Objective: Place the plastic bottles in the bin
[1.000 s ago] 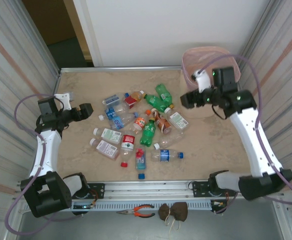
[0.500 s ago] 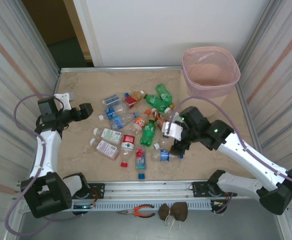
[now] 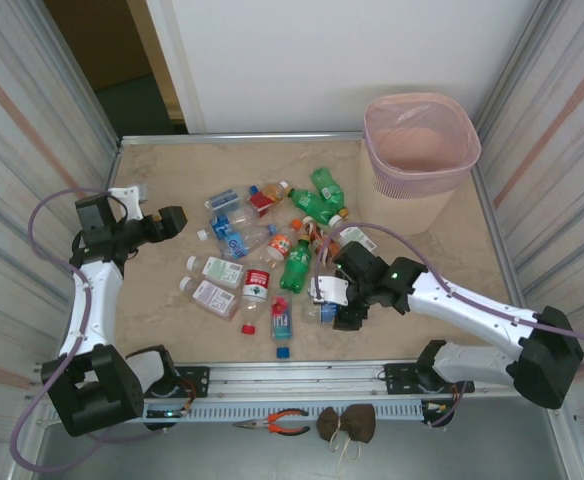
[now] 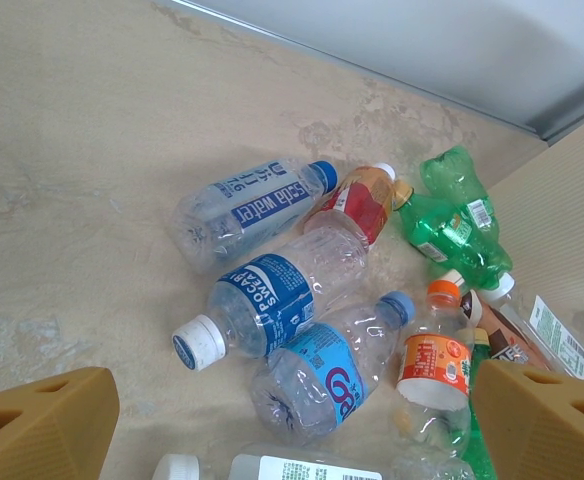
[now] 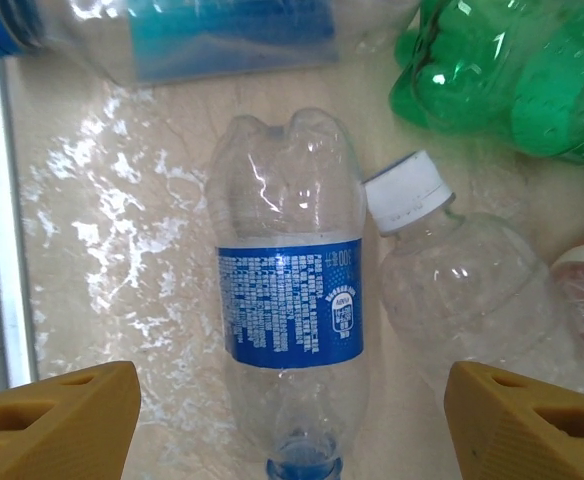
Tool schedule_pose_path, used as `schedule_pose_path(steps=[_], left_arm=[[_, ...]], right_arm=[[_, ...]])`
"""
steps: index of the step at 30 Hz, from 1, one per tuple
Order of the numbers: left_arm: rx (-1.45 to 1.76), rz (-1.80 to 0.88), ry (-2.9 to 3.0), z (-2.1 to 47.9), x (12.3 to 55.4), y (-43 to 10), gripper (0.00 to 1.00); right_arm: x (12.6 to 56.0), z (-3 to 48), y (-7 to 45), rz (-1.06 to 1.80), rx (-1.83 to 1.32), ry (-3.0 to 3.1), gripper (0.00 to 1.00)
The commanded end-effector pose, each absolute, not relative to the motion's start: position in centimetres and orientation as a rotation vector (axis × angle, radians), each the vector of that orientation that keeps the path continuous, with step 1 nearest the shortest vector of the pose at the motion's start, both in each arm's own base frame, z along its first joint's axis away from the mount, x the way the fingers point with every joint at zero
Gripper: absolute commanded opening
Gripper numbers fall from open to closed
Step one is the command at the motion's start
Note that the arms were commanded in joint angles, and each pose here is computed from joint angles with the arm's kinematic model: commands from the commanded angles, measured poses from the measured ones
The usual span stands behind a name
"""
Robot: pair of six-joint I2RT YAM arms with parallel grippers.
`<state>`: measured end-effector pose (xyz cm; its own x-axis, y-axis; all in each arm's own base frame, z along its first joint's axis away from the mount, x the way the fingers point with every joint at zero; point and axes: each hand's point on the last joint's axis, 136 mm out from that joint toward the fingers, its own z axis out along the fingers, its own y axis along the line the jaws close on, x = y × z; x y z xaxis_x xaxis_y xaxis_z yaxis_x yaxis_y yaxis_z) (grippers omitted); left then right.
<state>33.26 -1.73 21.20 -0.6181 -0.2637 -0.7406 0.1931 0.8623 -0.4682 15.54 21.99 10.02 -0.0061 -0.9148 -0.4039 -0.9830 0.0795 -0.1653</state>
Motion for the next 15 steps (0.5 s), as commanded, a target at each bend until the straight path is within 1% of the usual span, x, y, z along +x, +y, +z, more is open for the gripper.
schedule_pose_path(steps=[1, 7, 12, 15], left_arm=[[-0.034, -0.667, 2.102, 22.1, 33.0, -2.0, 0.92], [-0.034, -0.677, 2.099, 22.3, 33.1, -2.0, 0.92], [-0.035, -0.66, 2.098, 22.3, 33.0, -1.9, 0.92], [-0.037, -0.649, 2.097, 22.3, 33.0, -1.8, 0.92]], right_arm=[[16.3, 9.2, 22.9, 0.203, -1.886, 1.909, 0.77], [15.9, 6.8, 23.4, 0.228, -1.952, 1.939, 0.76], [15.6, 6.0, 24.2, 0.274, -1.983, 1.952, 0.75], [15.4, 5.2, 24.3, 0.259, -2.019, 1.966, 0.73]])
